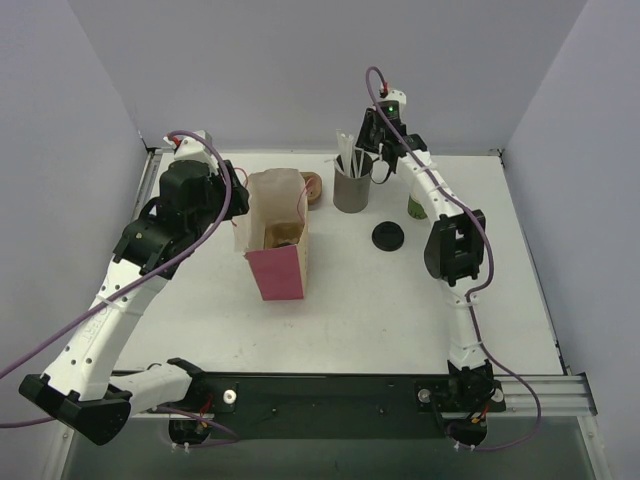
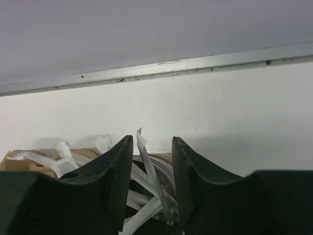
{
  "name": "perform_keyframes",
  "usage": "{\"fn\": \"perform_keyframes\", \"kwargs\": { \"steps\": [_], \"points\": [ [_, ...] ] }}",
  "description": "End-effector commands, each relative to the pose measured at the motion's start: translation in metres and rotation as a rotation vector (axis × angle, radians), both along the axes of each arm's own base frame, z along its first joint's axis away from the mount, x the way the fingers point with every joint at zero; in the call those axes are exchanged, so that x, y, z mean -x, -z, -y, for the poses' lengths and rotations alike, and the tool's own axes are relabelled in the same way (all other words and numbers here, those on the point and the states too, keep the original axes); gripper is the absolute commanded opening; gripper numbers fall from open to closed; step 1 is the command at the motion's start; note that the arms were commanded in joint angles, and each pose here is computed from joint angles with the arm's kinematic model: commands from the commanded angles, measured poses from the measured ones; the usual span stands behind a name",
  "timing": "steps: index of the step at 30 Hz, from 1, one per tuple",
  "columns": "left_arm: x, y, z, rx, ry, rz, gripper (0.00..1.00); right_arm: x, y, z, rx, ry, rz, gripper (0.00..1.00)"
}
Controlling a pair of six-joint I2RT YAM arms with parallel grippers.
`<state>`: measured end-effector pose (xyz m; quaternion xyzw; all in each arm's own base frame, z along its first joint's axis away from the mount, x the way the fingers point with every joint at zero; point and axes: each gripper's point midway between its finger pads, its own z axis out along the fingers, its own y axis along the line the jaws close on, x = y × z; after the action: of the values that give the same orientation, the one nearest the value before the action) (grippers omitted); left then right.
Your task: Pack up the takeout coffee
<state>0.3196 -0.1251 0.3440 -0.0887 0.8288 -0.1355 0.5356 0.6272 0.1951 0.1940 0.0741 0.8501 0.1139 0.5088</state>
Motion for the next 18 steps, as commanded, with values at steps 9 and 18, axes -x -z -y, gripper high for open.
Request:
{"fn": "perform_keyframes", "kwargs": {
  "steps": [9, 18],
  "points": [
    [0.000, -0.020, -0.001, 0.023, 0.010, 0.046, 0.63, -0.002, -0.058, 0.004, 0.053, 0.042, 0.140, 0.00],
    [-0.001, -0.015, 0.000, 0.021, 0.020, 0.039, 0.63, 0.022, -0.119, 0.018, 0.151, 0.037, 0.248, 0.00]
  ]
}}
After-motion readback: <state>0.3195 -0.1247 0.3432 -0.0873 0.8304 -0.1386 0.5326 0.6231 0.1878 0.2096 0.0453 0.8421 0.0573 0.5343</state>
